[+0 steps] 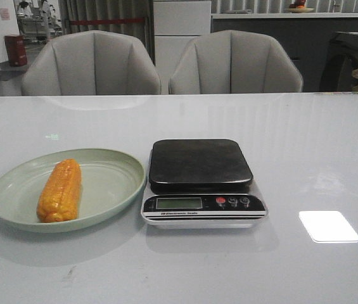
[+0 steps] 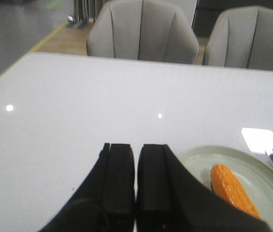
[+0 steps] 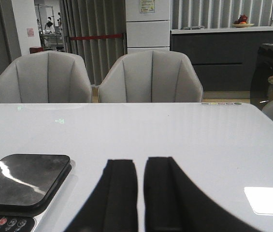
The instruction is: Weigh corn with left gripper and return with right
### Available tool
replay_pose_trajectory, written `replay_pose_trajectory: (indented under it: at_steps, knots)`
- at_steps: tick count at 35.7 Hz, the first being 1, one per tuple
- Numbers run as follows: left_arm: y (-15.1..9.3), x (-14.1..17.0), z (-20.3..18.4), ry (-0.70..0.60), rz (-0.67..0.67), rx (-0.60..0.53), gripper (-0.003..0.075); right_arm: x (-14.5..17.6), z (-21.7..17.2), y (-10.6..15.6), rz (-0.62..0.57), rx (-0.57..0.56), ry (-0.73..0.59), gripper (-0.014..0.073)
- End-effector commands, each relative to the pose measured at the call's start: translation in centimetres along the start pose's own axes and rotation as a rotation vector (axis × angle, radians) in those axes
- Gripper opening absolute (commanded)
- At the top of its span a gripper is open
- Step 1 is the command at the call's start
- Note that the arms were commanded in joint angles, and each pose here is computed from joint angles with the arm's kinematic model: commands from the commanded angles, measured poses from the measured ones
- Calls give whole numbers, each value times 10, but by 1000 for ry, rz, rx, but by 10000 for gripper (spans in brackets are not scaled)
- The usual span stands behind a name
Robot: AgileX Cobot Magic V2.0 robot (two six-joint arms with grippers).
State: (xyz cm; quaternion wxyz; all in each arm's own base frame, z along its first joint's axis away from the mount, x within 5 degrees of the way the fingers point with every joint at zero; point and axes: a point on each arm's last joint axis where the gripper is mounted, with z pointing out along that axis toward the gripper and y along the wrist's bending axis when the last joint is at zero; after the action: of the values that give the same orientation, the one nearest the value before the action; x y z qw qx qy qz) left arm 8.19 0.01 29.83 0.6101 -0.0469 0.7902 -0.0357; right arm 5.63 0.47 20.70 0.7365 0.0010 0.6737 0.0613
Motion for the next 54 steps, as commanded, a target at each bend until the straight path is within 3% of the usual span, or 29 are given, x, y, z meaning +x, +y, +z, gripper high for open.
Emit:
replay_pose_trajectory:
  at_steps: [1, 9, 12, 21, 24, 30, 35, 42, 54]
  knots:
    - [-2, -12, 8, -5, -31, 11, 114, -5, -2, 1, -18, -12, -85, 207]
    - [-8, -3, 21, 80, -15, 56, 119, -5, -2, 1, -18, -12, -85, 207]
    - [-11, -7, 25, 93, 1, 72, 158, -5, -2, 1, -18, -12, -85, 207]
    - [-24, -29, 42, 174, 24, 121, 564, -5, -2, 1, -18, -12, -85, 207]
    - [-29, -34, 54, 229, 25, 128, 630, -5, -2, 1, -18, -12, -85, 207]
    - [-55, -37, 90, 358, 22, 209, 627, -5, -2, 1, -18, -12, -85, 207]
    - [-91, -29, 120, 465, 83, 299, 627, -5, -2, 1, -18, -12, -85, 207]
    - [-132, -8, 167, 567, 79, 334, 627, -5, -2, 1, -18, -12, -85, 207]
    - [-151, 46, 231, 753, 61, 255, 627, -5, -2, 1, -18, -12, -85, 207]
